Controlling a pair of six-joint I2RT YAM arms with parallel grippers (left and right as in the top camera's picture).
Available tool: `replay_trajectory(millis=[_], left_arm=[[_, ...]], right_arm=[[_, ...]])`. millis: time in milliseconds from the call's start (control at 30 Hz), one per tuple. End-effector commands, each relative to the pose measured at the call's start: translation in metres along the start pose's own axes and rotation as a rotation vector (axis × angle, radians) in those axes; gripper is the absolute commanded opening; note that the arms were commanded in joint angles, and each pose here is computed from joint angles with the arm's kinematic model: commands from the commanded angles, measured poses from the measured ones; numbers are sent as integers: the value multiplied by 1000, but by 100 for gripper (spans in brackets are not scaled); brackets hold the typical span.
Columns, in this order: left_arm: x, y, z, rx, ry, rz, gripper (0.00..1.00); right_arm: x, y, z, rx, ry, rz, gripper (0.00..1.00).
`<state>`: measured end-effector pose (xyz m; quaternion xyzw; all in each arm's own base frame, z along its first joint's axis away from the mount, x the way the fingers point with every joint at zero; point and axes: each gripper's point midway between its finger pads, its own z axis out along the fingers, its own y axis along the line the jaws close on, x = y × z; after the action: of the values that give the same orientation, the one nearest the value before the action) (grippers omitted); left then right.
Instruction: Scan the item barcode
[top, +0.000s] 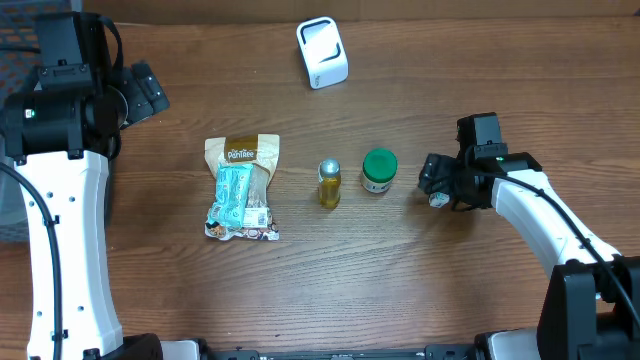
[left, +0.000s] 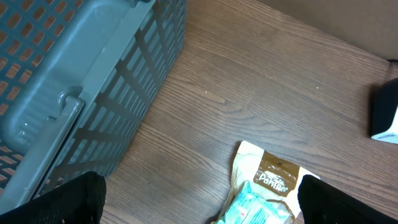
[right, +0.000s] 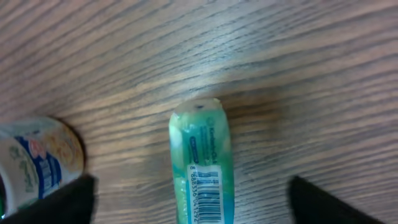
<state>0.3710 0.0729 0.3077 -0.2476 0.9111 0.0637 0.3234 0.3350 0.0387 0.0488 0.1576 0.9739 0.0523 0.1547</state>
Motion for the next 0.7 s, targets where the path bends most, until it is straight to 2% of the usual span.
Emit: replay_trajectory(millis=[0,133,267,667], left_arm=[[-2,3,0,-16,-8,-4,99],[-2,3,0,-16,-8,-4,100],[-2,3,0,-16,-8,-4,100],[-2,3,0,-16,-8,-4,100]], right_arm=[[-5,1,-5,-7,-32,-1,100],[-6,1,-5,-4,-37,-1,100],[-5,-8,-6,45,-36,0,90],[-2,-9,-5,49,-23,0,87]])
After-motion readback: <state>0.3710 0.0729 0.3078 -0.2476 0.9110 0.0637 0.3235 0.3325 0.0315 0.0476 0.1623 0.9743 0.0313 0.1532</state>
